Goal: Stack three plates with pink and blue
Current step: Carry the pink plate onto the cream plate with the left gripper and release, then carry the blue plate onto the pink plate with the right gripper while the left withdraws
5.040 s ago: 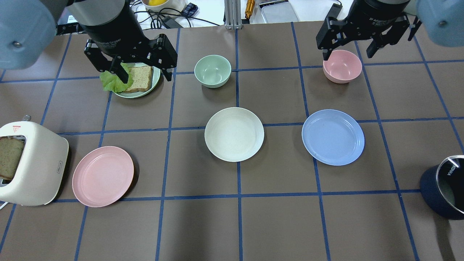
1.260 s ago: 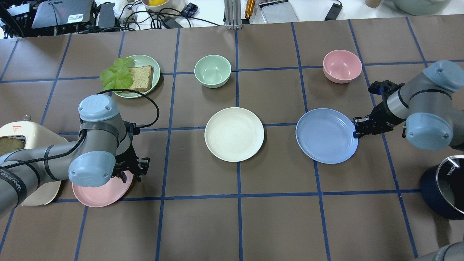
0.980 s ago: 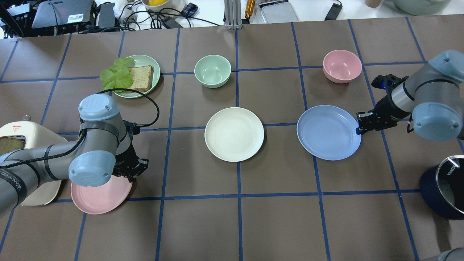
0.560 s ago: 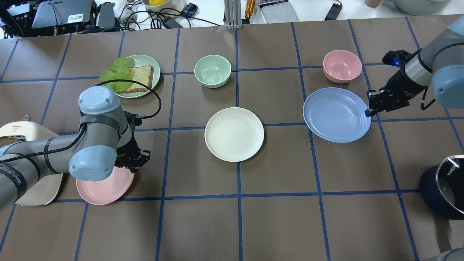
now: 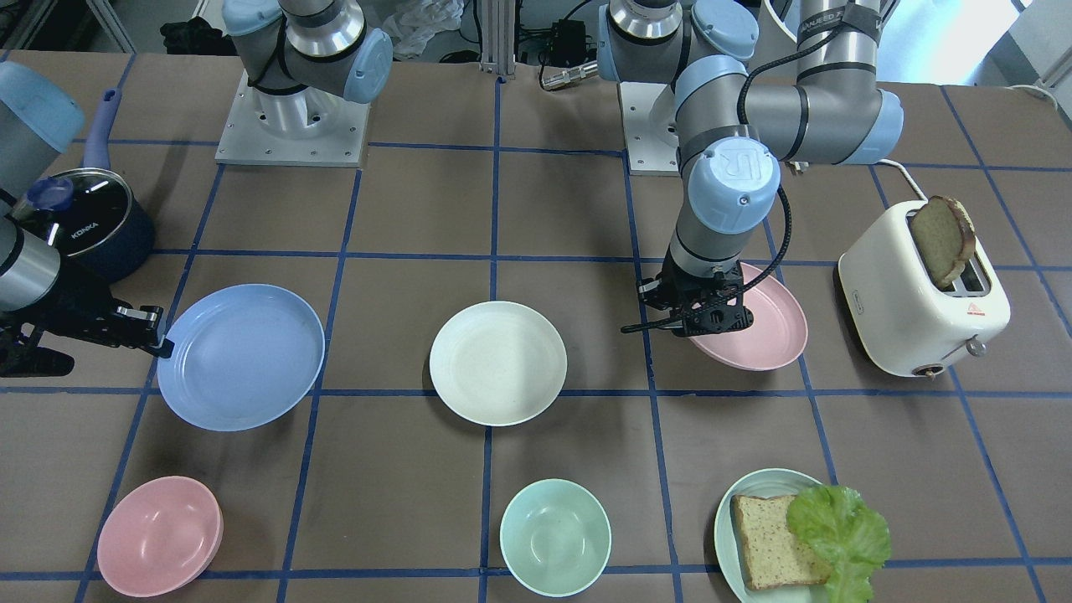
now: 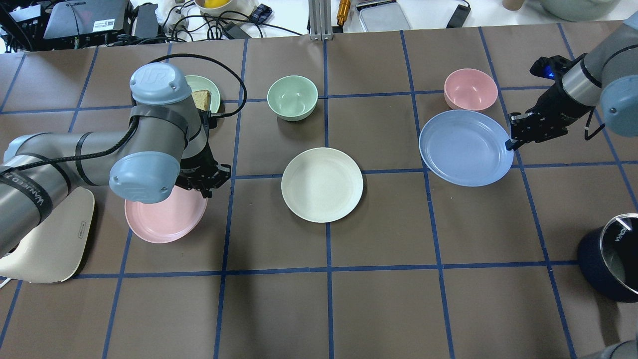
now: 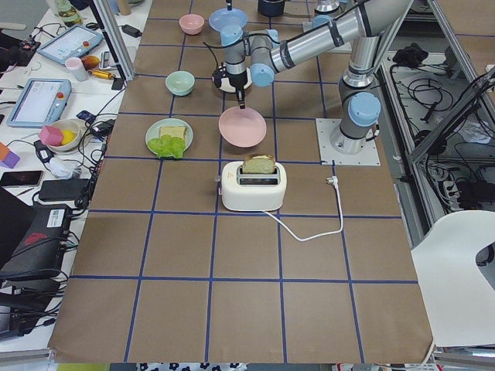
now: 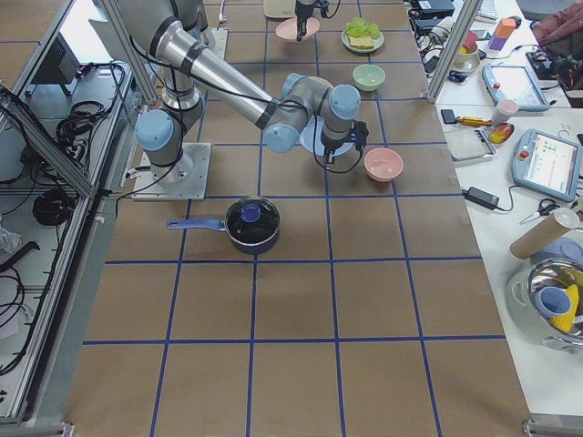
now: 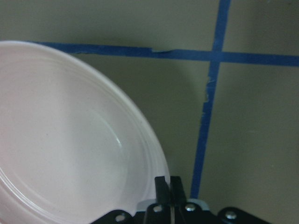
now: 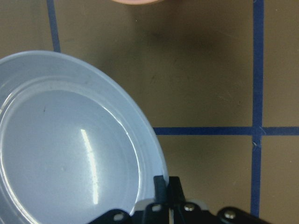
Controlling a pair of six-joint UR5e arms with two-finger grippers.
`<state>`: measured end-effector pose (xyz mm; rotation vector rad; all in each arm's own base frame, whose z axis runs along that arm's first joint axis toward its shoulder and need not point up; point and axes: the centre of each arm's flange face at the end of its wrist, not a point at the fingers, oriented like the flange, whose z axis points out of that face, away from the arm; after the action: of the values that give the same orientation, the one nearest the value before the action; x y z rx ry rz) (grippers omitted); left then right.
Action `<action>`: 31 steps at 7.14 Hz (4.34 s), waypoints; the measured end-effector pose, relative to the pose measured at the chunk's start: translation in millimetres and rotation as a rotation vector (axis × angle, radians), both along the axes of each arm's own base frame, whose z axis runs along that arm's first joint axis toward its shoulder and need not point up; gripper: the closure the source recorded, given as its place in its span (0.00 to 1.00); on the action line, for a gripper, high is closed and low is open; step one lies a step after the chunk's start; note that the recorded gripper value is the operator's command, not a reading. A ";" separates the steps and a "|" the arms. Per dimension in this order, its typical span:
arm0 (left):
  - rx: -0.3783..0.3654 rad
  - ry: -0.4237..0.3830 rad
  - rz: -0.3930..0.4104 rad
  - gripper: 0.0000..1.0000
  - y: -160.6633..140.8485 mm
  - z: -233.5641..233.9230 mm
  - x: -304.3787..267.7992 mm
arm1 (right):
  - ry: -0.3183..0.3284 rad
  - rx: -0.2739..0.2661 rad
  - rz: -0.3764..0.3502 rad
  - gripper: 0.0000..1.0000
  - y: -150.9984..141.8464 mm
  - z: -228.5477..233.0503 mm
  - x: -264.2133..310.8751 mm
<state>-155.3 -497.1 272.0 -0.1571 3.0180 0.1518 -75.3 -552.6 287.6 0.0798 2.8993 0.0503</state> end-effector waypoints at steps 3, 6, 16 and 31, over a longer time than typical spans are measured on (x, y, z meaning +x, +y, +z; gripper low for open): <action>-0.064 -0.001 0.075 1.00 -43.2 22.0 -121.6 | 0.002 -0.003 0.000 1.00 -1.1 0.8 -0.5; -0.063 0.015 0.123 1.00 -70.0 12.0 -240.1 | 0.023 -0.010 -0.013 1.00 -2.4 4.9 -2.7; 0.059 0.061 0.089 0.00 -61.0 -33.2 -304.1 | 0.072 -0.023 -0.011 1.00 -9.6 22.1 -10.4; -0.134 0.082 -0.059 0.00 -4.9 199.8 -9.4 | 0.039 -0.074 -0.246 1.00 96.6 -45.5 307.6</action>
<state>-164.7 -502.0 471.7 -0.0752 3.1105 -0.0503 232.3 -456.0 242.0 0.4263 2.9028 -0.1030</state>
